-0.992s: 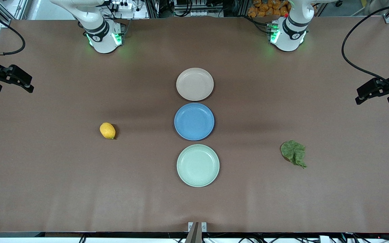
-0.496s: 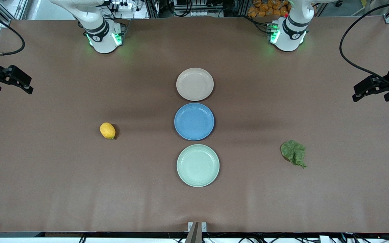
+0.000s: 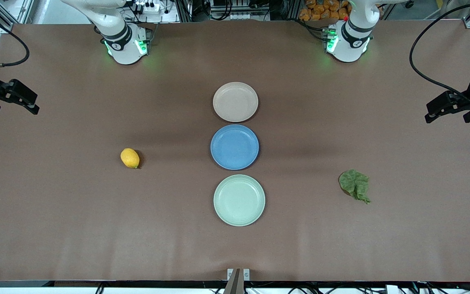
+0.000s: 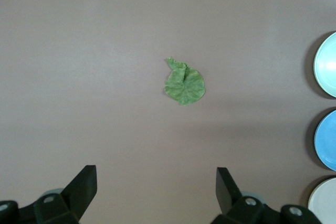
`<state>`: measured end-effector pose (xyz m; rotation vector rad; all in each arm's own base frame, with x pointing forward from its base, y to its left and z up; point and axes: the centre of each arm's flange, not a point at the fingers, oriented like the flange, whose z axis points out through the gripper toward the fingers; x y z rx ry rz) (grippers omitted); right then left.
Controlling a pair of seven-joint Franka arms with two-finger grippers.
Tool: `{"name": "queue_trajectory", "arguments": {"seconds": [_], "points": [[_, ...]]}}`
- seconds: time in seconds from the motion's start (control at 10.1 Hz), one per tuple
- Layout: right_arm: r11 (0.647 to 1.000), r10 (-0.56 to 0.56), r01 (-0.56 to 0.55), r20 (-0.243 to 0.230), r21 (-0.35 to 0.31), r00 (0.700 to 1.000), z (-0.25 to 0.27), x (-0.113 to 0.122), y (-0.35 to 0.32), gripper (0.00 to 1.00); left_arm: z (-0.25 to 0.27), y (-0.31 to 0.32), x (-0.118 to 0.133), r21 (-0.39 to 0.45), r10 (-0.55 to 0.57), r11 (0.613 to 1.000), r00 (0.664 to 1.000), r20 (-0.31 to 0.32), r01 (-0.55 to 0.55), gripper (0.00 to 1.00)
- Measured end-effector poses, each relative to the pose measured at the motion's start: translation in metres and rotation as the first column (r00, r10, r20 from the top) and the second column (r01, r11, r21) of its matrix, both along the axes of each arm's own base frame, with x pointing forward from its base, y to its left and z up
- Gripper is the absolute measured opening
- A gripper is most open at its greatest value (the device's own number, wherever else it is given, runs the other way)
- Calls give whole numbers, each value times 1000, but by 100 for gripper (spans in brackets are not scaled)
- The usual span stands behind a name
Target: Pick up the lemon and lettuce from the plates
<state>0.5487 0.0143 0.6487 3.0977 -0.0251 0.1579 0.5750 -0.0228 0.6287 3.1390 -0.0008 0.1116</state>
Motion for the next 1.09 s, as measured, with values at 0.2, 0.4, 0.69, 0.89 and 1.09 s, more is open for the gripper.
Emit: {"name": "queue_trajectory", "arguments": {"seconds": [0.2,0.4,0.69,0.89,1.09], "points": [[1000,9,-9,2,-1,1000,0,0,5,100,0,3,0,0,5,1000,1000,0,-5,100],[1000,4,-4,3,-1,1000,0,1,2,100,0,4,0,0,7,1000,1000,0,-7,100],[1000,3,-3,3,-1,1000,0,1,2,100,0,4,0,0,8,1000,1000,0,-8,100],[1000,3,-3,3,-1,1000,0,1,2,100,0,5,0,0,10,1000,1000,-1,-10,100],[1000,1,-1,3,-1,1000,0,1,1,100,-1,6,1,0,12,1000,1000,-1,-12,100]]}}
